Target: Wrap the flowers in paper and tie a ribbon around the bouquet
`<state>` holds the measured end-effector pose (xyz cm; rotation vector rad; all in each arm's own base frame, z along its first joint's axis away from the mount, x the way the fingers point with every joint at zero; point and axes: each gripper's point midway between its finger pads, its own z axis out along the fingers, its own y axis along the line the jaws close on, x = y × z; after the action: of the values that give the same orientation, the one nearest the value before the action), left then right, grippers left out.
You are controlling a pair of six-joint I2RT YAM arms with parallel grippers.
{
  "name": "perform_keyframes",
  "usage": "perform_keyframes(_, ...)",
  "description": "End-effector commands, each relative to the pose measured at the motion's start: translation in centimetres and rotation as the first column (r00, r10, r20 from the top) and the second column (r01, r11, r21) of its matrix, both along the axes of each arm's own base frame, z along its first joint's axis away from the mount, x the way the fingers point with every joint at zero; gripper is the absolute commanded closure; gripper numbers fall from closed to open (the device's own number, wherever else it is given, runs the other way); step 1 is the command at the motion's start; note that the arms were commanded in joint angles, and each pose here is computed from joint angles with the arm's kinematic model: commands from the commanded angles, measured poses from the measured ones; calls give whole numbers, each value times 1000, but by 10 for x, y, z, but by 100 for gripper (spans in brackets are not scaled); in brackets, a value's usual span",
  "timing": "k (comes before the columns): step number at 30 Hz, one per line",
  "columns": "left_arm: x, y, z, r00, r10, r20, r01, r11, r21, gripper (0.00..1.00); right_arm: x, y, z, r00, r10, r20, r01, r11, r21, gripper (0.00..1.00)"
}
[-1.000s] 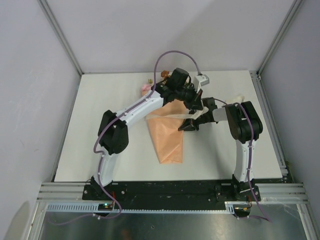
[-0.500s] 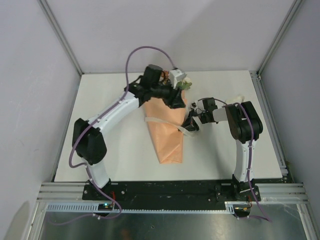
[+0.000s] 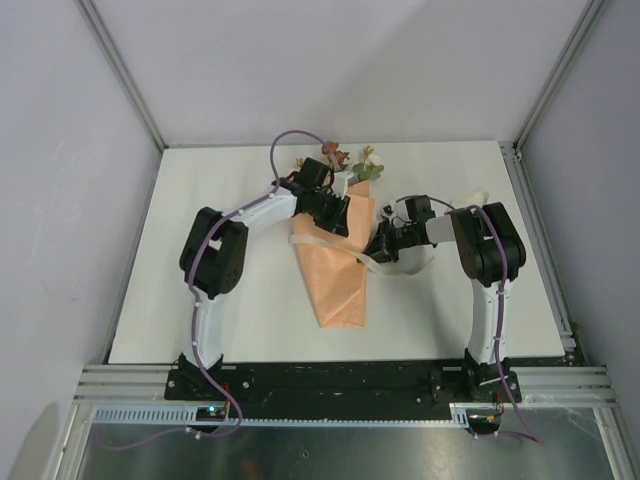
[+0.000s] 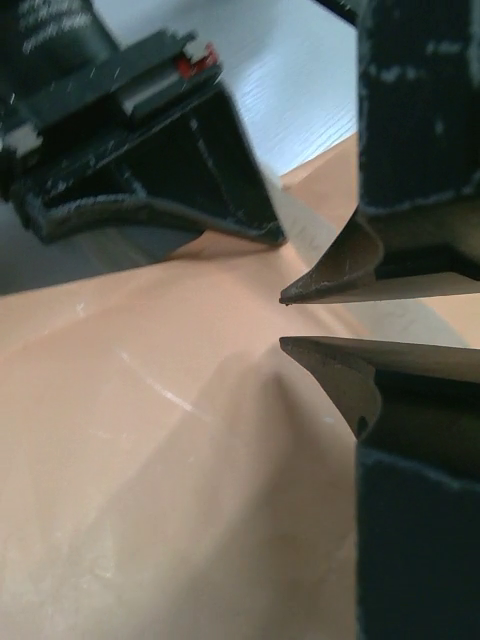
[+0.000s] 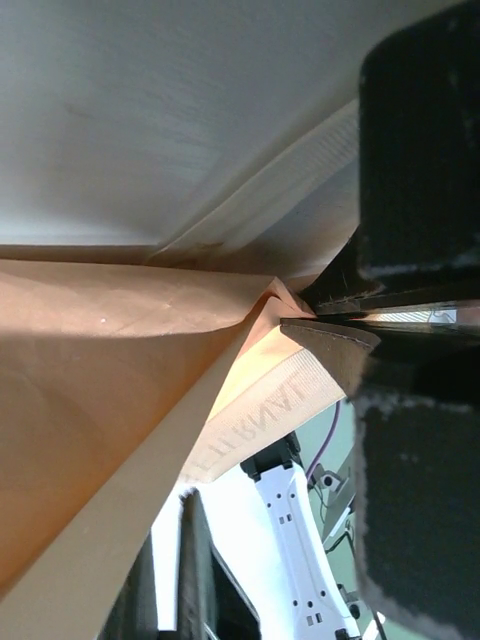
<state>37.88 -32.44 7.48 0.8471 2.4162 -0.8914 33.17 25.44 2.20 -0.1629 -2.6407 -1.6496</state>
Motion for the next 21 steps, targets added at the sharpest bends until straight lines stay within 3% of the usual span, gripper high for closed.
perform_keyframes(1,25,-14,1,995,66,75,-70,997,46,77,-5,-1,7,1000,2,-3,-2,1000,-8,92)
perform_keyframes(3,25,-14,-15,994,77,72,-83,993,89,77,-5,-1,10,1000,6,9,-6,1000,-4,89)
perform_keyframes(7,21,-6,-39,995,80,54,-88,984,154,78,-5,-10,28,997,28,67,-27,1000,-15,72)
perform_keyframes(13,13,-2,-54,998,60,33,-65,981,181,81,-7,-46,66,970,114,215,-94,991,-97,53)
perform_keyframes(17,11,-4,-57,998,49,30,-53,982,183,81,-11,-76,80,917,227,329,-157,961,-227,45)
perform_keyframes(21,10,-4,-58,999,46,24,-50,982,185,81,-20,-106,78,816,401,415,-225,883,-412,37)
